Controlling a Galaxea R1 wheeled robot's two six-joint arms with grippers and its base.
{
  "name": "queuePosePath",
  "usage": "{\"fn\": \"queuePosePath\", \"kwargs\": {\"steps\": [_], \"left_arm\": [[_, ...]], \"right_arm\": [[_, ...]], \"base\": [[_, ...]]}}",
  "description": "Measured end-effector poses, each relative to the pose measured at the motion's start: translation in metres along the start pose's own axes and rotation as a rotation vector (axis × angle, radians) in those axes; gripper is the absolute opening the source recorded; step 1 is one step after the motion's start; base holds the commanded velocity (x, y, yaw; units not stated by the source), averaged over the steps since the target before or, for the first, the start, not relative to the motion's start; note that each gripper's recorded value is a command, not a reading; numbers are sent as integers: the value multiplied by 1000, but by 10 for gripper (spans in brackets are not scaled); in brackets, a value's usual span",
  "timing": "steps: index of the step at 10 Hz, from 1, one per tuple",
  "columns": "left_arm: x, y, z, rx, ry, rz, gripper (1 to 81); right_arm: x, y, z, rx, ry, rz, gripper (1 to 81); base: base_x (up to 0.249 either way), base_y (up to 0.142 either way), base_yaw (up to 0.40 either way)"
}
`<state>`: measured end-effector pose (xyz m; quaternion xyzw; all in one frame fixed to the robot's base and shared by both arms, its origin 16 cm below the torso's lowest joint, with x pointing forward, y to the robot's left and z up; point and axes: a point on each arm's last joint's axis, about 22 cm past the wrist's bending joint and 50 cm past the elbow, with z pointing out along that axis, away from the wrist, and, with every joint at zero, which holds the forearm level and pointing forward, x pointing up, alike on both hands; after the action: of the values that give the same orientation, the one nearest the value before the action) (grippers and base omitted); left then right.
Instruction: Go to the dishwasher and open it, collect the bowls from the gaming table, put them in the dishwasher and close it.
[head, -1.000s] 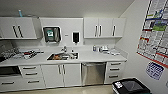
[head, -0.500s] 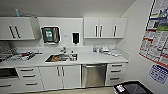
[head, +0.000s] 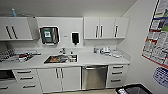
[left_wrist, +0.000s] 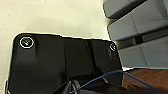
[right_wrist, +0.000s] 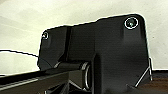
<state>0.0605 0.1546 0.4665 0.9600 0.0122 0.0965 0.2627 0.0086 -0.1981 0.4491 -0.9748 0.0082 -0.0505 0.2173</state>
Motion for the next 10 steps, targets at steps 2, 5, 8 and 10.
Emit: {"fn": "queuePosePath", "kwargs": {"steps": [2,5,8,10], "left_arm": [[2,0,0,0,2,1,811],[0,0,0,0,0,0,811],[1,0,0,0,0,0,811],[0,0,0,1,0,0,811]], "right_arm": [[4,0,0,0,4,-2,811],[5,1,0,-1,5,-2,811],[5,4,-1,-7,5,-3,811],[5,2,0,-4,5,-3,811]], "base": [[119,0,0],[112,20,0],[97,69,0],[94,74,0]]}}
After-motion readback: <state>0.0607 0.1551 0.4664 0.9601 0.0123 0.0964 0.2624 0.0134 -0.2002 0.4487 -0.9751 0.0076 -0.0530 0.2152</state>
